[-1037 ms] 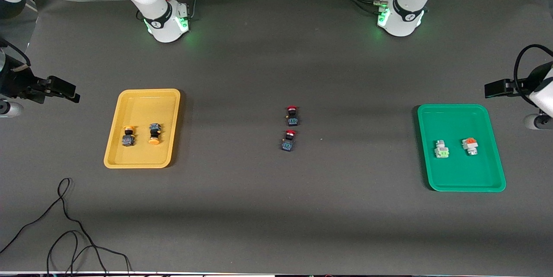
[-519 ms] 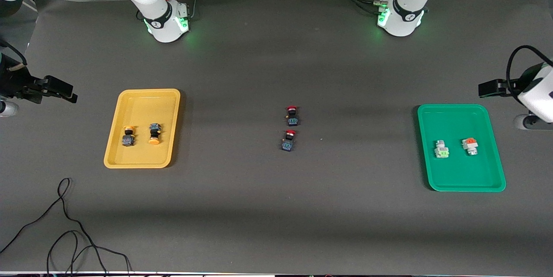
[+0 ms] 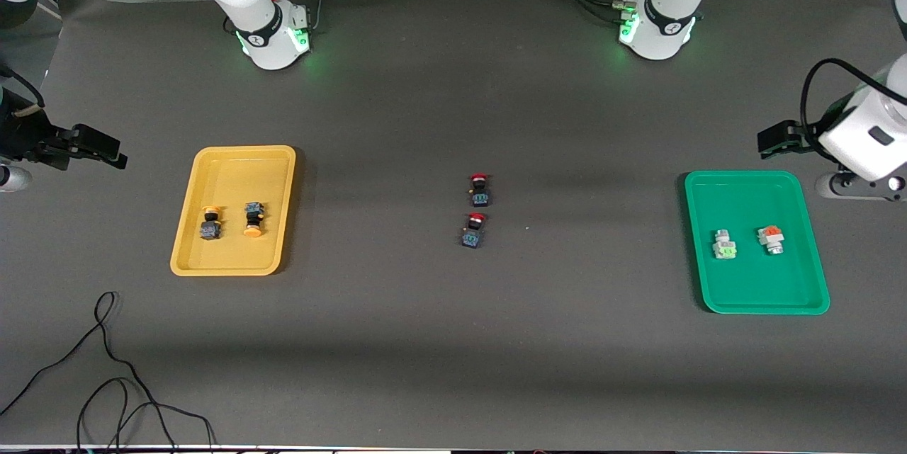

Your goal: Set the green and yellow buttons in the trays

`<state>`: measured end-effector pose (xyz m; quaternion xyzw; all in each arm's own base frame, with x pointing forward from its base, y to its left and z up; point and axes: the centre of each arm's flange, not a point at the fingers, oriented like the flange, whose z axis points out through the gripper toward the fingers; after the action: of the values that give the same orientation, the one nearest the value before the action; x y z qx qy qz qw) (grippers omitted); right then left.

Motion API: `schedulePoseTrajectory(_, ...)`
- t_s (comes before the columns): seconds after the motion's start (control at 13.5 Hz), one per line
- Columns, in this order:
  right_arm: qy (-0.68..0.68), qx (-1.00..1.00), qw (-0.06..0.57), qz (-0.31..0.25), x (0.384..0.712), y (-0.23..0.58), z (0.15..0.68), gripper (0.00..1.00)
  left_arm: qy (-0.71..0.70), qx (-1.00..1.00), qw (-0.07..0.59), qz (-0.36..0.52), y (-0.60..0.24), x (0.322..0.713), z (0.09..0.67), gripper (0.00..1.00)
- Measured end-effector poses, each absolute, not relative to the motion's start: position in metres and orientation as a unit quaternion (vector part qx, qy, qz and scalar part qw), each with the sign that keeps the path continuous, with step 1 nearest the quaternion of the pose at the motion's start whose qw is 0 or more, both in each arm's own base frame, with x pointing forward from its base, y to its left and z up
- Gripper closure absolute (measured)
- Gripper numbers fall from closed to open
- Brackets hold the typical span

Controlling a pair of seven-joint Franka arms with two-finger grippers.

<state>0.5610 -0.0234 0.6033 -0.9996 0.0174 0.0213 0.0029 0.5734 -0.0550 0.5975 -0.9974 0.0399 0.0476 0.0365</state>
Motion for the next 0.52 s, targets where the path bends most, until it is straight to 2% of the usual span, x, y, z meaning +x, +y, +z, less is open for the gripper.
schedulePoseTrajectory(0.22, 0.017, -1.000, 0.003, 0.021, 0.561, -0.023, 0.603, 0.00, 0.048, -0.997, 0.034, 0.041, -0.065, 0.554, 0.583, 0.00)
schedulePoseTrajectory(0.52, 0.017, -1.000, 0.003, 0.021, 0.561, -0.023, 0.603, 0.00, 0.042, -0.997, 0.034, 0.054, -0.058, 0.554, 0.571, 0.00)
